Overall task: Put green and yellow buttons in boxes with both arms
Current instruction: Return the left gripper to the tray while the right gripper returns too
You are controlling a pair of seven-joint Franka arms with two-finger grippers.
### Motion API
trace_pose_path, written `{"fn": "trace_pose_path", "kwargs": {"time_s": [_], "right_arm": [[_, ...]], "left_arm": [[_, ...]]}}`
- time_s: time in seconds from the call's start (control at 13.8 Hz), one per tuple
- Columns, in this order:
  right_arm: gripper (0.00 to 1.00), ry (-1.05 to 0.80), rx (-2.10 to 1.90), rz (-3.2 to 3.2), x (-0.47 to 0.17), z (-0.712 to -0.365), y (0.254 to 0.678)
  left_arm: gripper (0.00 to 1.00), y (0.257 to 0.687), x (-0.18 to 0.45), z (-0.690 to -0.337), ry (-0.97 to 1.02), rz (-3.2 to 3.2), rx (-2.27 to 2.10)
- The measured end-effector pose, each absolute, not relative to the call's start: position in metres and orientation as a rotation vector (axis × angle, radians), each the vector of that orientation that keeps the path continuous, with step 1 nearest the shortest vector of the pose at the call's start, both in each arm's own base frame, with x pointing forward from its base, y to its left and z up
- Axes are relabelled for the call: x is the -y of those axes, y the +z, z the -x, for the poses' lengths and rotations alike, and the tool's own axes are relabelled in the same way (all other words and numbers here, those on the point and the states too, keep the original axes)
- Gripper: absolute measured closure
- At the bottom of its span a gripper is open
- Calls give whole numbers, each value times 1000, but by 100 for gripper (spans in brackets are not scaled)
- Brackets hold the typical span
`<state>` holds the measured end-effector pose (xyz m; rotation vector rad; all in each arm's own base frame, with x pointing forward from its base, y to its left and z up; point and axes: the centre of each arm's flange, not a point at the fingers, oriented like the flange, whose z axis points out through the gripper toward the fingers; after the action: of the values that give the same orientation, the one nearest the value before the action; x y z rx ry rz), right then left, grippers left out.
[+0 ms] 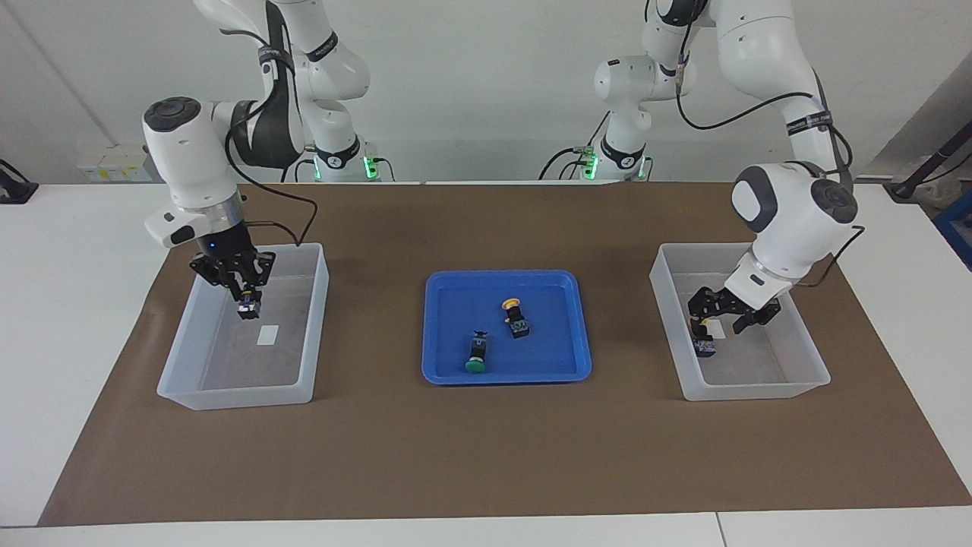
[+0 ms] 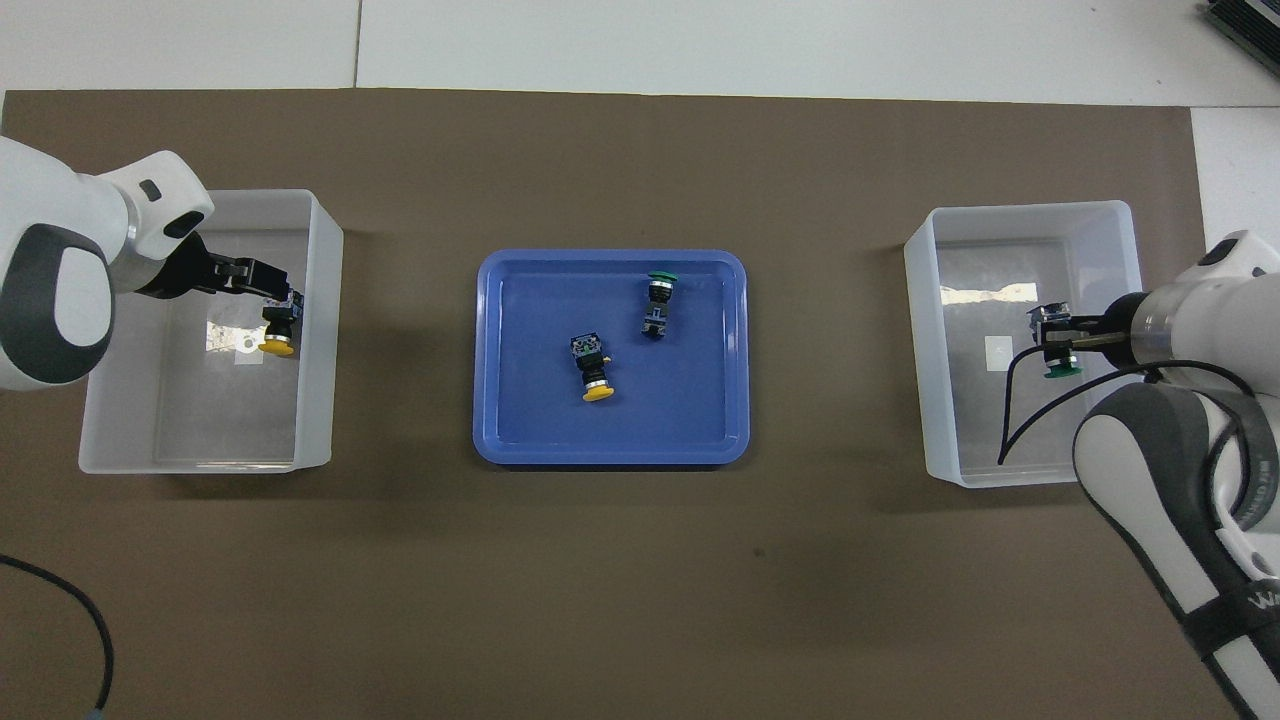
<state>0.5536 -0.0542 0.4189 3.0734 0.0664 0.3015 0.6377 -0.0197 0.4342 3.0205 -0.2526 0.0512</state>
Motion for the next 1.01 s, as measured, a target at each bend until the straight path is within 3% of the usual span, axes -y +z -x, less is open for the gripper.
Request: {"fn": "trace_pose_path", "kwargs": {"time_s": [0.14, 0.36, 0.58, 0.87, 1.01], "right_arm": [[68, 284, -64, -3073, 64, -554, 411], [68, 340, -62, -3064, 67, -563, 396], [68, 413, -73, -3053, 65, -576, 364], [68, 384, -74, -3060, 66, -581, 332], [51, 388, -73, -3059, 66, -581, 333]], "left_arm": [[15, 477, 58, -640, 38, -3019, 160], [18, 486, 146, -628, 16, -3018, 74], [24, 470, 208, -613, 33, -3012, -9], [30, 420, 276, -581, 104, -2983, -121], [31, 401, 309, -560, 127, -2962, -184]]}}
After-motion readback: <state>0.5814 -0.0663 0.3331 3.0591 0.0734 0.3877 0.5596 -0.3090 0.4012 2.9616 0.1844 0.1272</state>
